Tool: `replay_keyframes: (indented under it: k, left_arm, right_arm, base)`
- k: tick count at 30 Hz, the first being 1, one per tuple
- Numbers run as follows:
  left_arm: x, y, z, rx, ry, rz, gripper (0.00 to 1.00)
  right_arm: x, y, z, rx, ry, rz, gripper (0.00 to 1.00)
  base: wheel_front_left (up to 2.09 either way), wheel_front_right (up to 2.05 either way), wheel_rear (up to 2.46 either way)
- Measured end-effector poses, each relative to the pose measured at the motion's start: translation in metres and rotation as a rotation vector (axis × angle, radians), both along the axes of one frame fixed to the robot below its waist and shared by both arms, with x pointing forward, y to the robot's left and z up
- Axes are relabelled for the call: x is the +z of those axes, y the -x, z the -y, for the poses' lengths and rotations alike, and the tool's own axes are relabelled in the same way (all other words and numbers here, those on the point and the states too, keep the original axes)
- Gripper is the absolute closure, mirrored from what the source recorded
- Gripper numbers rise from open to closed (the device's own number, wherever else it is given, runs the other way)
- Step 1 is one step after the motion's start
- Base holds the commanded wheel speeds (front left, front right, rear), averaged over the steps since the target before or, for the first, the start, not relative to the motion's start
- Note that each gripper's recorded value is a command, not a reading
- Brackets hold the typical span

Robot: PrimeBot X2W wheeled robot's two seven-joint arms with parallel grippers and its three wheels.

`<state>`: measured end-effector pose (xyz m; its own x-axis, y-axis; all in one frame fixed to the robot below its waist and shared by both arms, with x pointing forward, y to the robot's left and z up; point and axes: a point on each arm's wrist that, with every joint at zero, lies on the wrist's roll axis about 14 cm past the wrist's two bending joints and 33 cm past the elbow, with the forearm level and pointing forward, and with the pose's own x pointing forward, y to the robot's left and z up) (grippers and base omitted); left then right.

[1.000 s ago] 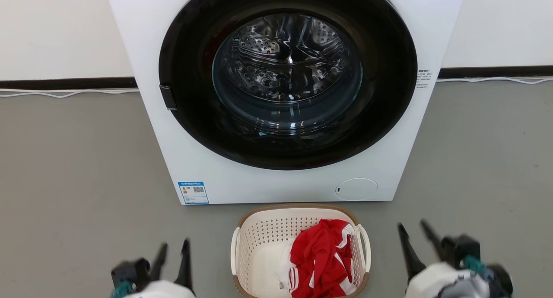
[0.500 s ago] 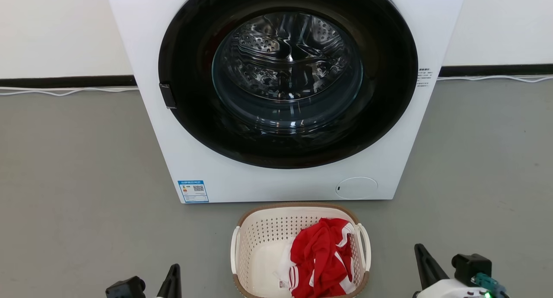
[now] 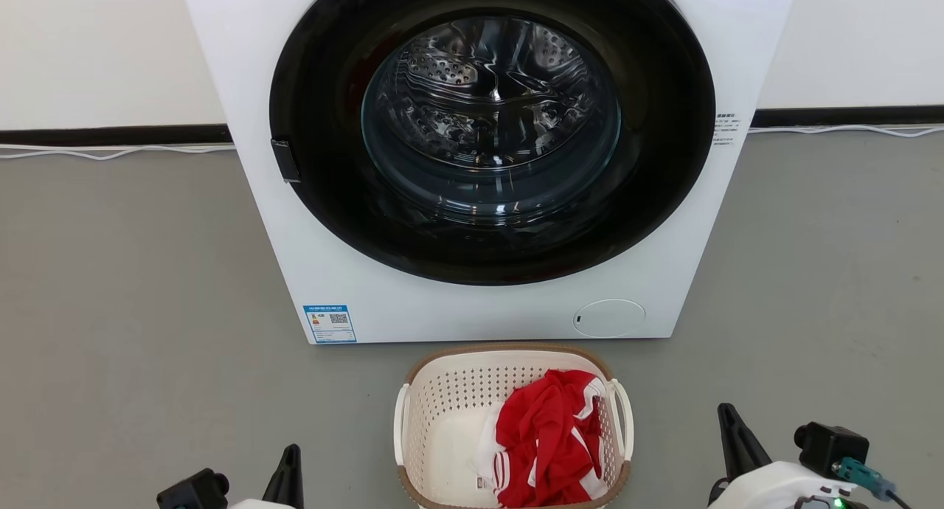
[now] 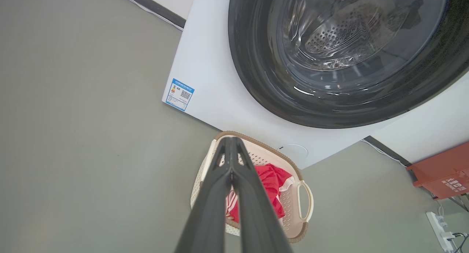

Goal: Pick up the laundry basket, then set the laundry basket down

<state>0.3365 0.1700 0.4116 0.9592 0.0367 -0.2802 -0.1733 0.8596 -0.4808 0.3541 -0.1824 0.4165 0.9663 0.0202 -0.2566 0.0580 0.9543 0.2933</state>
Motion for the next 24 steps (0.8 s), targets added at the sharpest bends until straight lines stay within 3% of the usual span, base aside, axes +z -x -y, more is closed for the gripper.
replay_keyframes:
  k: [24]
  left_arm:
    - [0.007, -0.007, -0.006, 0.073, 0.252, -0.001, 1.00]
  right_arm:
    - [0.015, -0.009, 0.011, -0.127, -0.296, 0.032, 1.00]
  base:
    - [0.00, 0.00, 0.00]
